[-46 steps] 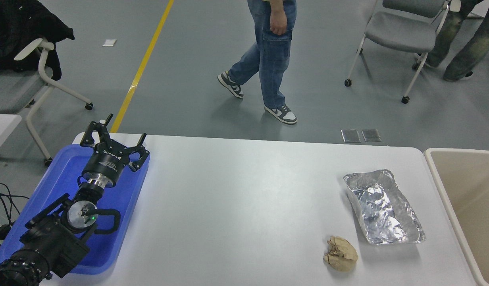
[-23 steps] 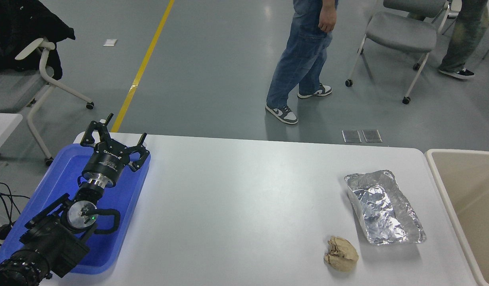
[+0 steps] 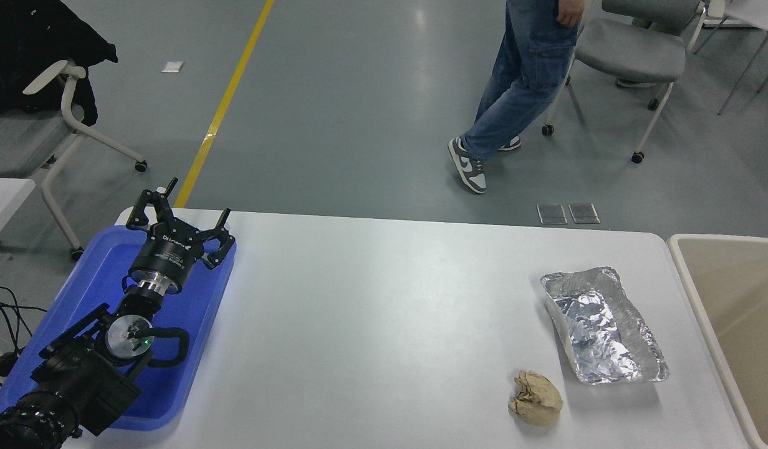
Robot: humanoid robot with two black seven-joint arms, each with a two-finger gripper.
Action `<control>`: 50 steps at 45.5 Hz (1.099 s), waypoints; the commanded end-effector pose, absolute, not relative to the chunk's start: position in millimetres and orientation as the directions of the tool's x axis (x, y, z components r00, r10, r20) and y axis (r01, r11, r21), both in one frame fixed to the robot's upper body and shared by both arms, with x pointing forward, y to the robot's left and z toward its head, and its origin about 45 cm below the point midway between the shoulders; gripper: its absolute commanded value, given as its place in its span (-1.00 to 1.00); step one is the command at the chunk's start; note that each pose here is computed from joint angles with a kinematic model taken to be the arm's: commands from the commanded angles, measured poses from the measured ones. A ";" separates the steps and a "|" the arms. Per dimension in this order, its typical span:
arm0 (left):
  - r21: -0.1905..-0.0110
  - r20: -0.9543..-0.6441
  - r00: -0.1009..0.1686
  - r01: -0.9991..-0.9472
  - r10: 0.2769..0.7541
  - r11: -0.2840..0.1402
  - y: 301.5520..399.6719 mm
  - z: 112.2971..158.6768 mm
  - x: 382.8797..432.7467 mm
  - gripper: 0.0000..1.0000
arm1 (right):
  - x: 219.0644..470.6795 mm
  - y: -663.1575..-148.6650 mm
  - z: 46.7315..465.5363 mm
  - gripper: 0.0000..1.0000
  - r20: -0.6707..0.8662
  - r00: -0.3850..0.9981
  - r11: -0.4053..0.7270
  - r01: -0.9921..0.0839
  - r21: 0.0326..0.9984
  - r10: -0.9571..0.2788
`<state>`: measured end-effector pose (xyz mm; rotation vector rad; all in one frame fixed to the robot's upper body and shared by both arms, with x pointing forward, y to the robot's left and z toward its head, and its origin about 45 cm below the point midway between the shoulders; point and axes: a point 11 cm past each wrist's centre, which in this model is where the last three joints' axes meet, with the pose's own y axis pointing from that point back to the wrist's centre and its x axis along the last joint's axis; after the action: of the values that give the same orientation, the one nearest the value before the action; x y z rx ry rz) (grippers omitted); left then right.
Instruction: Pick up paper cup place in dustbin
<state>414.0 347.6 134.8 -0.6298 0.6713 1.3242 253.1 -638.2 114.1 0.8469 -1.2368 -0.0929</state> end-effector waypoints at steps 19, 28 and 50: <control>-0.034 -0.750 0.117 -0.990 0.651 0.139 347.6 134.8 414.0 1.00 | 275.0 -630.5 124.8 0.99 0.798 0.294 0.683 -0.412 0.603 -0.527; -0.035 -0.751 0.117 -0.990 0.650 0.138 347.7 134.8 414.0 1.00 | 287.2 -621.6 125.8 1.00 0.756 0.111 0.647 -0.446 0.618 -0.645; -0.035 -0.751 0.117 -0.990 0.650 0.138 347.7 134.8 414.0 1.00 | 306.0 -604.3 151.2 1.00 0.665 0.082 0.544 -0.506 0.670 -0.743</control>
<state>414.0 347.6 134.8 -0.6303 0.6713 1.3243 295.1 -615.9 132.5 0.9945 -1.5474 -0.2067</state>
